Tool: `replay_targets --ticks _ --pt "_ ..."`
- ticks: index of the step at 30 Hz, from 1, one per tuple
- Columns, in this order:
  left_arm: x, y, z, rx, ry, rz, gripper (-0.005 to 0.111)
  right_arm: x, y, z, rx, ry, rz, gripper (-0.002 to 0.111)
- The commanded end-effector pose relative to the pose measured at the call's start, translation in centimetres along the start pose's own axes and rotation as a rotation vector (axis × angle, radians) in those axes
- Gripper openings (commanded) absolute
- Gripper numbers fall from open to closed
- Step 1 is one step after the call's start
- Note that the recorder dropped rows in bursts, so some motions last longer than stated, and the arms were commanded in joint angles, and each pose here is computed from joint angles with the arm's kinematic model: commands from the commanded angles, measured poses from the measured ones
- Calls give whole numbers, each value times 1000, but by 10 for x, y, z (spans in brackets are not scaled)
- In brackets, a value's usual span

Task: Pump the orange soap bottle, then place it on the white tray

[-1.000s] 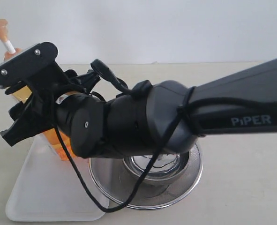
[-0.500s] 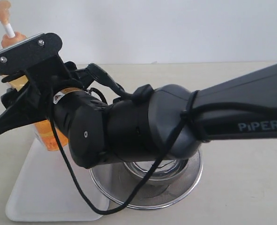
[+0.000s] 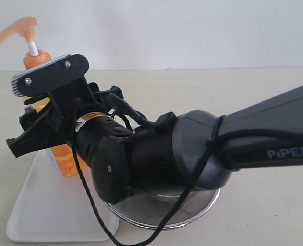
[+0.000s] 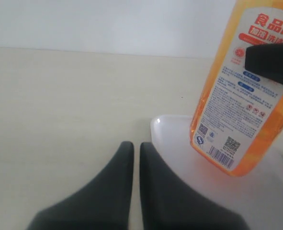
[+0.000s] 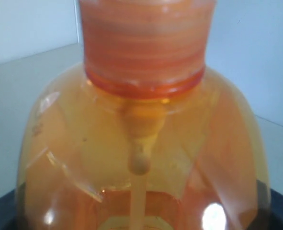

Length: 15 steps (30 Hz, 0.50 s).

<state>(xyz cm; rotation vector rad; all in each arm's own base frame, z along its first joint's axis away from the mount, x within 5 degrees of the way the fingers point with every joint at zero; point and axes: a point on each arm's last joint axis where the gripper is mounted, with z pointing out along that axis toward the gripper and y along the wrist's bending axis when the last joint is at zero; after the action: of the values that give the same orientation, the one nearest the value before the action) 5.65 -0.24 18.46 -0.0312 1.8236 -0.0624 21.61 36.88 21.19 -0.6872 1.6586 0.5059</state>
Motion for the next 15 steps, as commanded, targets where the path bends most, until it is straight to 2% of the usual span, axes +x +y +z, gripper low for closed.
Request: replay_targets --ticks 1,15 --pt "0 0 0 0 -9 -7 5 -18 -2 -4 5 -82 -8 0" --pt "0 0 0 0 -9 -7 5 -12 2 -4 -29 -13 -50 0"
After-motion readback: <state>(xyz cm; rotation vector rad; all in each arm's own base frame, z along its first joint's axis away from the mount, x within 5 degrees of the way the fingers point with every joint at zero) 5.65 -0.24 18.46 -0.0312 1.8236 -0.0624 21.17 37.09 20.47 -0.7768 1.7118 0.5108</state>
